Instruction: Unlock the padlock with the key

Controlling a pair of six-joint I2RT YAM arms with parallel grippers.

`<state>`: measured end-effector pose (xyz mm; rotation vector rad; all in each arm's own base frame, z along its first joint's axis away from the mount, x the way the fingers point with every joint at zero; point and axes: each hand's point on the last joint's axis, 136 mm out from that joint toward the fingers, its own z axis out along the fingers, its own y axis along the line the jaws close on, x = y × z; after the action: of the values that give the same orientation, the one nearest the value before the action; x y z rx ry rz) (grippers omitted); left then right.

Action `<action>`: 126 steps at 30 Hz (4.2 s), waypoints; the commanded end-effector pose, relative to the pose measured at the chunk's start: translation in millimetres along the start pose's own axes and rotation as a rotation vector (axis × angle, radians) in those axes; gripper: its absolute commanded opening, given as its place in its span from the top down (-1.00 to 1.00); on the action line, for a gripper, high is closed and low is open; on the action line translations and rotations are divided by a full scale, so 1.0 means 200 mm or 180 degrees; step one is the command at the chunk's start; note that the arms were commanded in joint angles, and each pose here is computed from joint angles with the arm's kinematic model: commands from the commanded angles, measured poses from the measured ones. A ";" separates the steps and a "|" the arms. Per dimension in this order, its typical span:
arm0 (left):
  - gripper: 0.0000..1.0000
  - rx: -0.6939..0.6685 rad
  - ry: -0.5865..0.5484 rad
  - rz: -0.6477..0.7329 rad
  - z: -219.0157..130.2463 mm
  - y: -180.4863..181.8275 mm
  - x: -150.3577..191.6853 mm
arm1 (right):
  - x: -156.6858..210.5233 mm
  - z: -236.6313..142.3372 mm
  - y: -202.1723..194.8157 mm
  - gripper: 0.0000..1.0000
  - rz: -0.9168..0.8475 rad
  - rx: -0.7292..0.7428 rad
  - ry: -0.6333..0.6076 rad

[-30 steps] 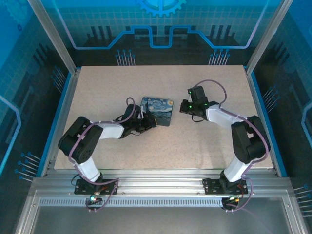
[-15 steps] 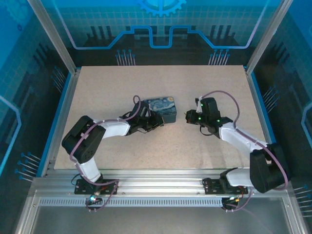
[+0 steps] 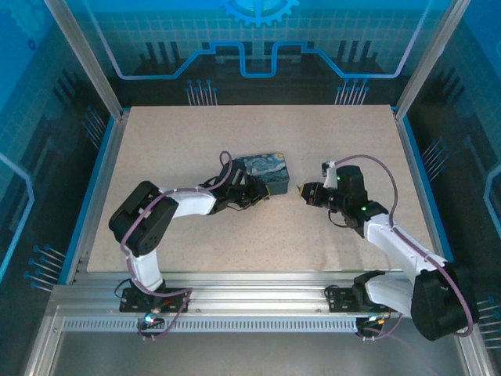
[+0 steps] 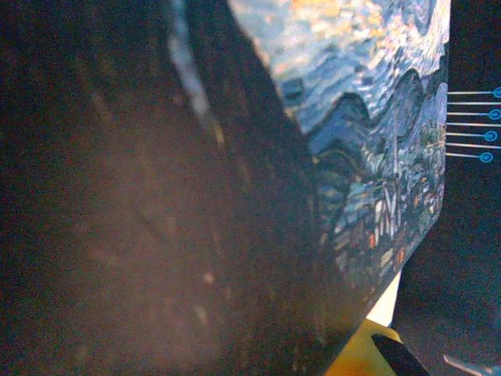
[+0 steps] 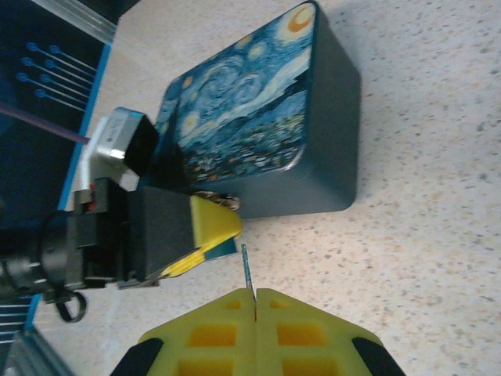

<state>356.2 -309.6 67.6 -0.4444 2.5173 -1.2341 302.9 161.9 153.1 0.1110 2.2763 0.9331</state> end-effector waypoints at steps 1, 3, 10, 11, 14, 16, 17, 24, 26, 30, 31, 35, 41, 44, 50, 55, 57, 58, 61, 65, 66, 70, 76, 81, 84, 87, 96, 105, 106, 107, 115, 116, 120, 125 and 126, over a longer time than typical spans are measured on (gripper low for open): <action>1.00 0.0161 -0.0038 0.0038 0.02 -0.09 -0.03 | -0.02 -0.04 0.11 1.00 0.0045 -0.0343 -0.0035; 1.00 0.0173 -0.0023 0.0035 0.01 -0.09 -0.03 | -0.02 -0.06 0.15 1.00 0.0073 -0.0444 -0.0022; 1.00 0.0221 -0.0008 0.0049 0.01 -0.11 -0.03 | 0.02 -0.13 0.23 1.00 0.0189 -0.0612 -0.0023; 1.00 0.0229 -0.0007 0.0055 0.01 -0.12 -0.03 | 0.03 -0.14 0.24 1.00 0.0232 -0.0640 -0.0025; 1.00 0.0260 0.0000 0.0057 0.01 -0.12 -0.03 | 0.07 -0.13 0.24 1.00 0.0503 -0.0741 -0.0022; 1.00 0.0283 0.0005 0.0041 0.01 -0.13 -0.03 | 0.10 -0.12 0.25 1.00 0.0622 -0.0824 -0.0023; 1.00 0.0284 0.0008 0.0038 0.01 -0.12 -0.02 | 0.11 -0.11 0.25 1.00 0.0659 -0.0823 -0.0035; 1.00 0.0334 0.0038 0.0024 0.01 -0.14 -0.02 | 0.20 -0.04 0.17 1.00 0.0919 -0.0712 -0.0090; 1.00 0.0342 0.0036 0.0030 0.00 -0.14 -0.02 | 0.22 -0.02 0.14 1.00 0.0949 -0.0649 -0.0085; 1.00 0.0354 0.0025 0.0036 0.00 -0.14 -0.02 | 0.19 0.01 0.16 1.00 0.0979 -0.0660 -0.0063; 1.00 0.0354 0.0017 0.0036 -0.01 -0.14 -0.03 | 0.18 0.02 0.16 1.00 0.0970 -0.0669 -0.0071; 1.00 0.0400 0.0000 0.0020 -0.01 -0.14 -0.03 | 0.10 0.04 0.20 1.00 0.0989 -0.0716 -0.0089; 1.00 0.0481 -0.0009 0.0003 -0.01 -0.15 -0.03 | 0.00 0.06 0.23 1.00 0.1193 -0.0851 -0.0110; 1.00 0.0508 -0.0024 0.0000 -0.02 -0.16 -0.03 | -0.04 0.06 0.21 1.00 0.1332 -0.0899 -0.0131; 1.00 0.0558 -0.0054 0.0001 -0.02 -0.18 -0.05 | -0.02 0.06 0.13 1.00 0.1554 -0.0836 -0.0141; 1.00 0.0601 -0.0056 -0.0020 -0.02 -0.19 -0.05 | 0.07 0.09 0.06 1.00 0.1709 -0.0797 -0.0094; 1.00 0.0623 -0.0052 -0.0021 -0.02 -0.19 -0.05 | 0.10 0.10 0.04 1.00 0.1753 -0.0789 -0.0086; 1.00 0.0632 -0.0052 -0.0024 -0.02 -0.20 -0.05 | 0.11 0.11 0.04 1.00 0.1771 -0.0793 -0.0076; 1.00 0.0649 -0.0044 -0.0023 -0.02 -0.20 -0.05 | 0.15 0.12 0.04 1.00 0.1802 -0.0788 -0.0069; 1.00 0.0667 -0.0048 -0.0024 -0.02 -0.21 -0.06 | 0.20 0.16 0.05 1.00 0.1798 -0.0746 -0.0017; 1.00 0.0673 -0.0051 -0.0021 -0.02 -0.21 -0.06 | 0.21 0.17 0.05 1.00 0.1811 -0.0722 -0.0011; 1.00 0.0700 -0.0054 -0.0018 -0.02 -0.21 -0.05 | 0.24 0.22 0.07 1.00 0.1839 -0.0774 0.0022; 1.00 0.0771 -0.0032 -0.0051 -0.01 -0.22 -0.05 | 0.21 0.28 0.13 1.00 0.1875 -0.1086 -0.0029; 1.00 0.0807 -0.0053 -0.0050 -0.02 -0.22 -0.05 | 0.18 0.27 0.16 1.00 0.1821 -0.1246 -0.0145; 1.00 0.0811 -0.0050 -0.0053 -0.02 -0.22 -0.05 | 0.18 0.27 0.15 1.00 0.1837 -0.1238 -0.0161; 1.00 0.0823 -0.0057 -0.0056 -0.02 -0.22 -0.05 | 0.20 0.27 0.14 1.00 0.1855 -0.1205 -0.0141; 1.00 0.0885 -0.0051 -0.0092 -0.01 -0.22 -0.05 | 0.20 0.29 0.12 1.00 0.1884 -0.1189 -0.0130; 1.00 0.0913 -0.0049 -0.0103 -0.01 -0.23 -0.05 | 0.21 0.34 0.12 1.00 0.1917 -0.1193 -0.0101; 1.00 0.0910 -0.0049 -0.0105 -0.01 -0.23 -0.05 | 0.20 0.34 0.12 1.00 0.1924 -0.1199 -0.0104; 1.00 0.0910 -0.0047 -0.0110 -0.01 -0.22 -0.05 | 0.20 0.34 0.12 1.00 0.1922 -0.1208 -0.0101; 1.00 0.0910 -0.0040 -0.0118 -0.01 -0.22 -0.04 | 0.20 0.34 0.12 1.00 0.1911 -0.1200 -0.0109; 1.00 0.0907 -0.0041 -0.0120 -0.01 -0.22 -0.04 | 0.20 0.35 0.12 1.00 0.1911 -0.1201 -0.0109; 1.00 0.0902 -0.0042 -0.0120 -0.01 -0.21 -0.04 | 0.20 0.35 0.12 1.00 0.1917 -0.1209 -0.0099; 1.00 0.0905 -0.0033 -0.0123 -0.01 -0.21 -0.04 | 0.19 0.36 0.13 1.00 0.1904 -0.1239 -0.0108; 1.00 0.0903 -0.0033 -0.0122 -0.01 -0.21 -0.04 | 0.18 0.35 0.14 1.00 0.1898 -0.1251 -0.0113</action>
<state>369.4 -328.0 101.4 -0.4404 2.3029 -1.5165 308.3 228.6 99.4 0.6961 2.0551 1.6137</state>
